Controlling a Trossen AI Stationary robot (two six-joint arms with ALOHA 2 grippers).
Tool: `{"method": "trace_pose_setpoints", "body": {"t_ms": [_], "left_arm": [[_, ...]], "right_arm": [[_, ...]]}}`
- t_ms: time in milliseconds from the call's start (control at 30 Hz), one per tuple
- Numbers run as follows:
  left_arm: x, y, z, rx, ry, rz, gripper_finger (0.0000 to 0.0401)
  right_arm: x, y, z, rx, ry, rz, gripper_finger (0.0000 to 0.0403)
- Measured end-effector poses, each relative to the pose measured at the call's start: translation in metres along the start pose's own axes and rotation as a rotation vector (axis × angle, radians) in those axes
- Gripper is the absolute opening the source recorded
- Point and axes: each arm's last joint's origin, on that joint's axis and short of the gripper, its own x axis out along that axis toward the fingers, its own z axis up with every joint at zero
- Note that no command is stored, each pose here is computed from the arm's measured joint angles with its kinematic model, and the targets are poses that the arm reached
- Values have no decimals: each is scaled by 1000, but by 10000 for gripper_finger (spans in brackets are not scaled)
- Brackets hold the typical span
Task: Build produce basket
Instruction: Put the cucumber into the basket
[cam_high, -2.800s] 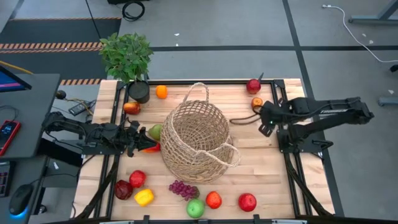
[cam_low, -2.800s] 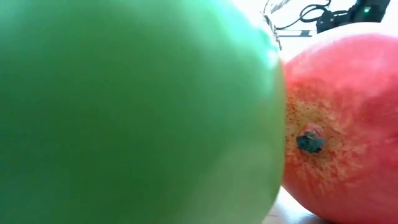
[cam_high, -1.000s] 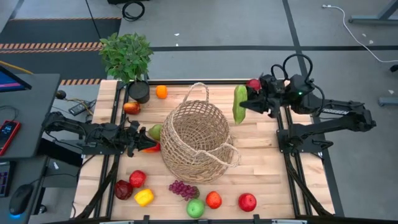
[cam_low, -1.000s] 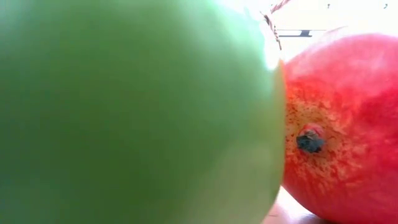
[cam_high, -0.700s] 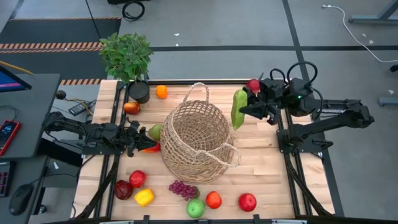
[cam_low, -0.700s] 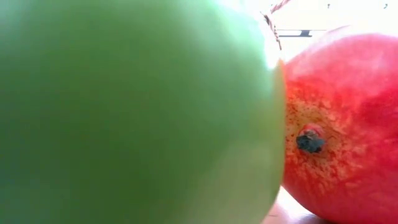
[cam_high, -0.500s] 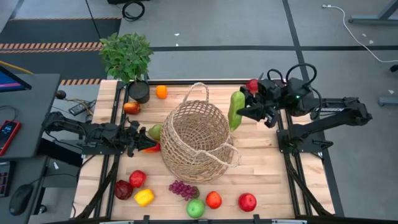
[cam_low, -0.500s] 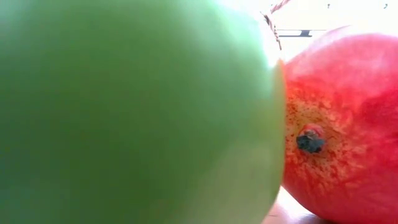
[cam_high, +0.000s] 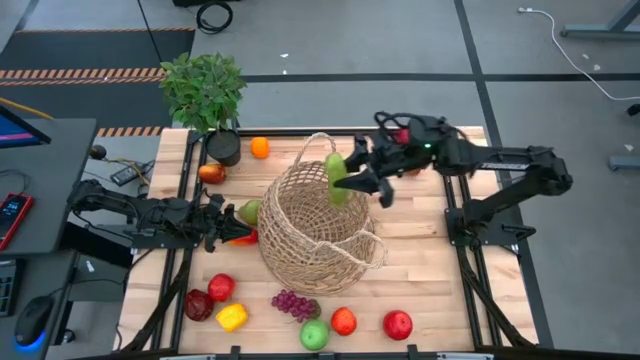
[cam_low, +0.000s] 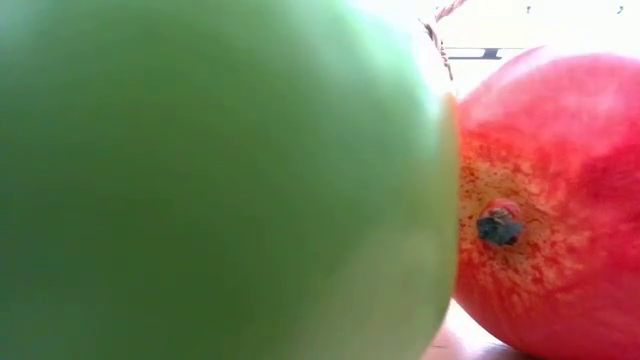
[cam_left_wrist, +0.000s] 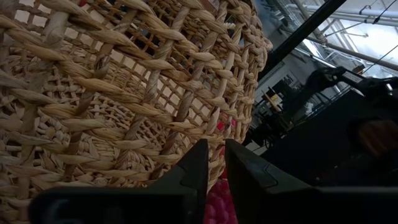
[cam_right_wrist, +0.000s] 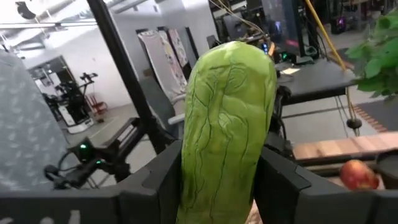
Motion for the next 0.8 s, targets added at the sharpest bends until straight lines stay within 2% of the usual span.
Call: {"method": "trace_pose_setpoints", "body": {"t_ms": [233,467,567,800], "left_arm": [[0,0,0,0,0,0,58],[0,0,0,0,0,0,62],[0,0,0,0,0,-1,63],[0,0,0,0,0,0,58]], "right_arm": [[22,-16,-1,14,-26,-18,170],[43,-20,-2,26,-4,-167,170],[50,-17,-4,47,64,-231,170],[56,-19,-5,3,247,-349,170]]}}
